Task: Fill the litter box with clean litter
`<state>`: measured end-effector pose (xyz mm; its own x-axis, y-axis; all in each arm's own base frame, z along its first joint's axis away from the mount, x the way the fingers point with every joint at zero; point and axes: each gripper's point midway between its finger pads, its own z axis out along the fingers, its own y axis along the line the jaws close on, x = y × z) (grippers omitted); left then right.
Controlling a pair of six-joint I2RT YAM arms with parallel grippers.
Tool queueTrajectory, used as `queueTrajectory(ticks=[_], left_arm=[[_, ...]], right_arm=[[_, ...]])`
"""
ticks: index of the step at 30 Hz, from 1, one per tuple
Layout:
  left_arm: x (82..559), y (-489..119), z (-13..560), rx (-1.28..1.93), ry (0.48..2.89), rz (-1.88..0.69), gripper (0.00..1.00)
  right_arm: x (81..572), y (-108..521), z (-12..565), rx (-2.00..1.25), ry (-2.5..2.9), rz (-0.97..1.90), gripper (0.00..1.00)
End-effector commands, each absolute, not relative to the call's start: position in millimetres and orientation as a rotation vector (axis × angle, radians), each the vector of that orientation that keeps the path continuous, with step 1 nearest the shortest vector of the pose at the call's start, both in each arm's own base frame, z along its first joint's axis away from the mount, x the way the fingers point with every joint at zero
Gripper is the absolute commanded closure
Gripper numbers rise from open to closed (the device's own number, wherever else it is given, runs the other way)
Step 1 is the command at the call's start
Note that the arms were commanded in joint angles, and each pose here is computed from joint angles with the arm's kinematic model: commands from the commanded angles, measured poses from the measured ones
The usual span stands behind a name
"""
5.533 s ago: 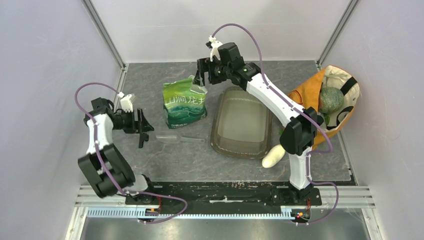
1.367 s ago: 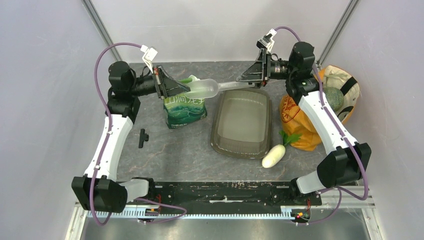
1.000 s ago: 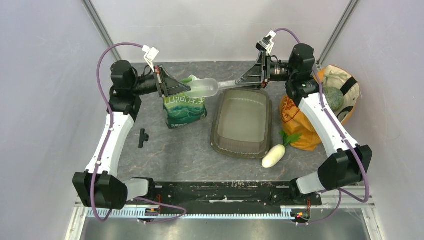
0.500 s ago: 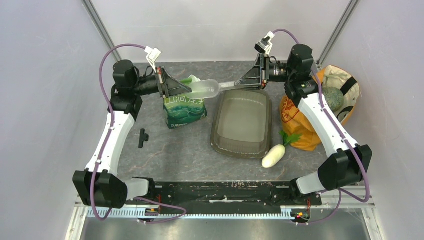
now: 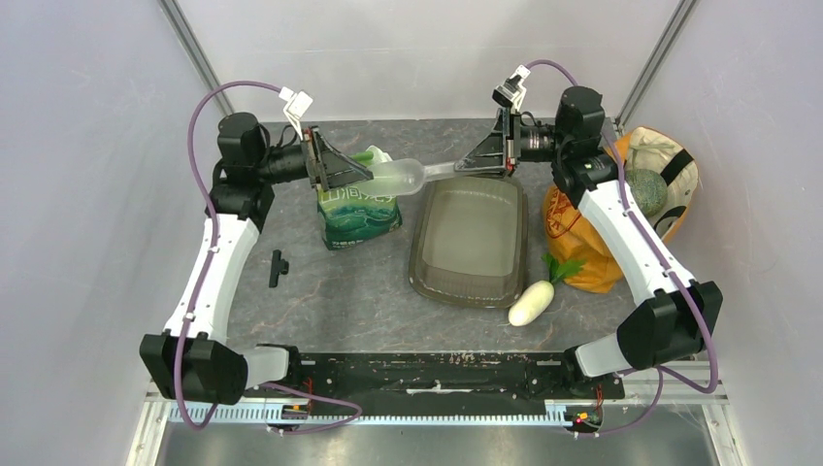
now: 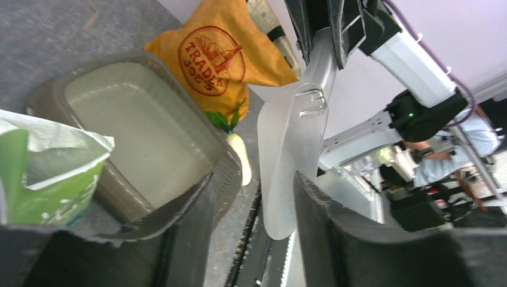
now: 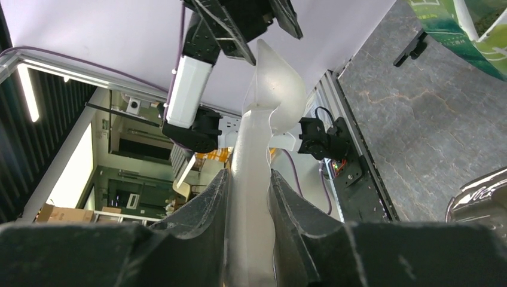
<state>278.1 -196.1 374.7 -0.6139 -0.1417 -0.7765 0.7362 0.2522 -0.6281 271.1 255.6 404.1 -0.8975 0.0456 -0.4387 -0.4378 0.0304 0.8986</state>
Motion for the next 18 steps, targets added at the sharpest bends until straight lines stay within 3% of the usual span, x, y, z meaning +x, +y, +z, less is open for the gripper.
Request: queueTrajectory(ticks=[1, 6, 7, 8, 12, 18], left_arm=[[280, -189, 400, 0.627, 1.674, -1.325, 0.37], [304, -137, 435, 0.506, 1.565, -1.128, 0.17], [294, -126, 489, 0.562, 1.446, -1.02, 0.16], [311, -117, 441, 0.498, 1.55, -1.073, 0.16], [319, -85, 427, 0.563, 1.569, -0.893, 0.14], [319, -66, 361, 0.842, 1.635, -0.62, 0.13]], right_arm=[[281, 247, 412, -0.404, 1.944, 1.821, 1.0], [322, 220, 420, -0.246, 1.902, 1.659, 1.0], [327, 217, 421, -0.233, 1.895, 1.641, 1.0], [331, 215, 420, -0.222, 1.894, 1.634, 1.0], [337, 214, 415, -0.218, 1.9, 1.618, 1.0], [352, 208, 404, -0.23, 1.979, 1.466, 1.0]])
